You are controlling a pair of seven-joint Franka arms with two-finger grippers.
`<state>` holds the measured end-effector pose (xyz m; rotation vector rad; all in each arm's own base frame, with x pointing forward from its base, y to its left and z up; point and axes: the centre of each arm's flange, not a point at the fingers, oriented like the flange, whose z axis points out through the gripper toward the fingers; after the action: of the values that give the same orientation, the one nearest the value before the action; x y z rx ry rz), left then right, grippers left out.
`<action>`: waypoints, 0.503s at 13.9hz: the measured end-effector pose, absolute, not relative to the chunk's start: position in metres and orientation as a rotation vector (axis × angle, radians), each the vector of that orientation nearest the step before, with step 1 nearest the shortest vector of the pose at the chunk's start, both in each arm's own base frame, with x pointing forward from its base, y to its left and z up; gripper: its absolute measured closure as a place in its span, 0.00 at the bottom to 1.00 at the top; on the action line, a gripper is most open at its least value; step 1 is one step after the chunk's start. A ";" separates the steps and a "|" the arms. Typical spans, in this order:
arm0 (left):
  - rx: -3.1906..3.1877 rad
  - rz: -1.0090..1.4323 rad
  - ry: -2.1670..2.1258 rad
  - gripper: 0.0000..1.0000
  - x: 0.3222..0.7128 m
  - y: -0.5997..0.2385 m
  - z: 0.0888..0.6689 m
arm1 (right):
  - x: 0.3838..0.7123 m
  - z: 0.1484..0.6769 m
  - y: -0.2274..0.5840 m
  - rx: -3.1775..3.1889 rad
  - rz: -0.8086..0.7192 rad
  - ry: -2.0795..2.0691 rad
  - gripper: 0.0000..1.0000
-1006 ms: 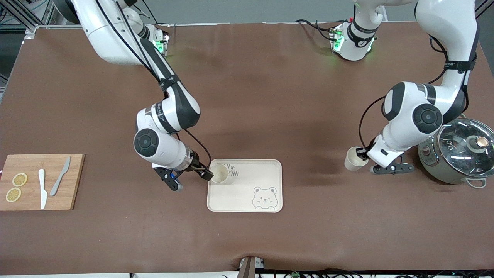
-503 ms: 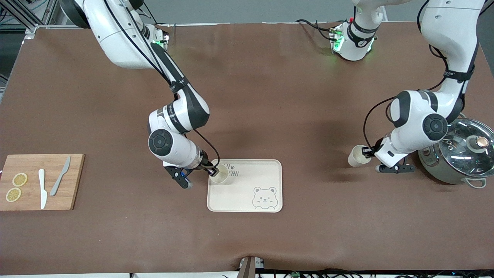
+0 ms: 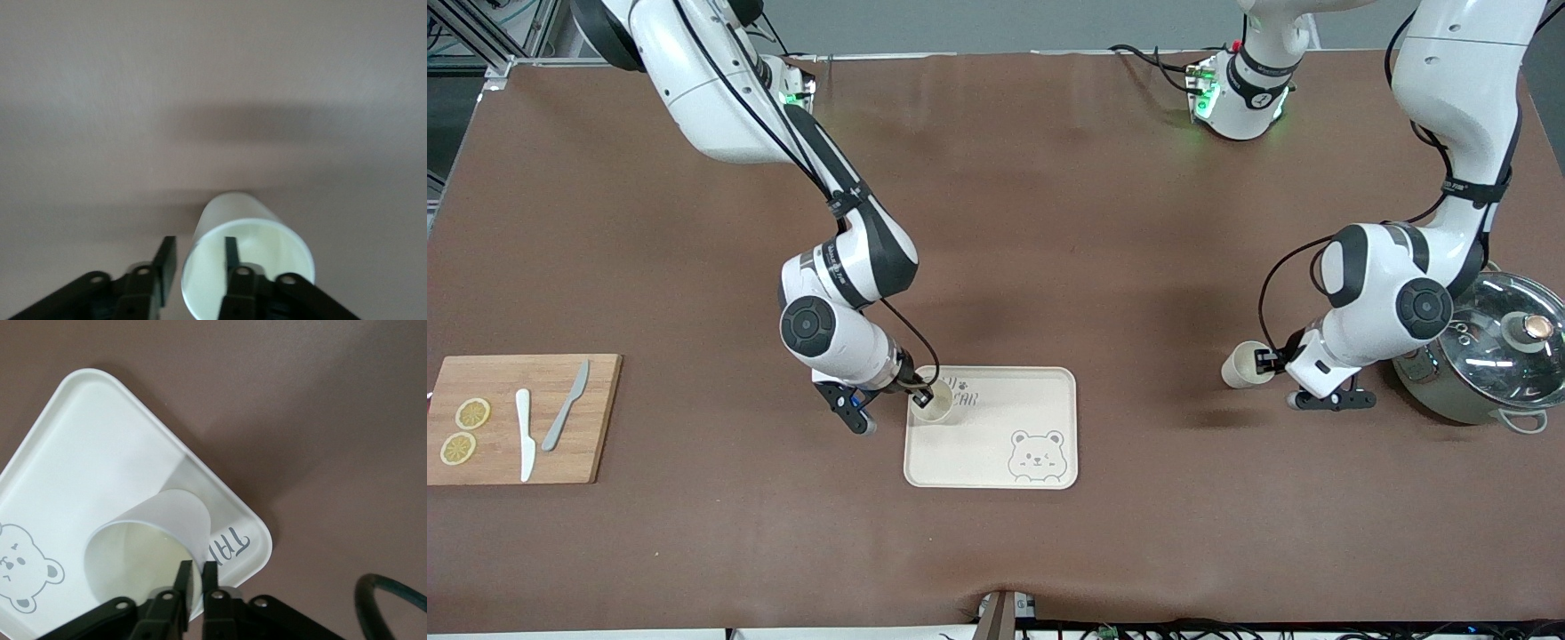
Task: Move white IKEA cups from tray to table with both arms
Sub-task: 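Set the cup down beside the pot while the right gripper lifts its cup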
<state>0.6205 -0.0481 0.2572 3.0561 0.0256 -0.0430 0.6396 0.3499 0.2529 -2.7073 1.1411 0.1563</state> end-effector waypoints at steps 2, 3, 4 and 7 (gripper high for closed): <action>3.056 -0.051 0.018 0.38 0.632 -0.049 0.288 | 0.643 0.257 0.348 -2.701 0.145 1.144 0.98; 3.058 -0.069 0.016 0.27 0.637 -0.049 0.309 | 0.645 0.261 0.347 -2.696 0.136 1.144 0.98; 3.059 -0.080 0.014 0.18 0.642 -0.048 0.335 | 0.647 0.267 0.348 -2.687 0.124 1.140 0.98; 3.062 -0.113 0.010 0.00 0.651 -0.046 0.399 | 0.654 0.311 0.352 -2.660 0.081 1.103 0.98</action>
<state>0.6506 -0.0463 0.3989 3.0623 0.0103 -0.1127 0.6542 0.3524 0.3107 -2.6599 1.1034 0.0814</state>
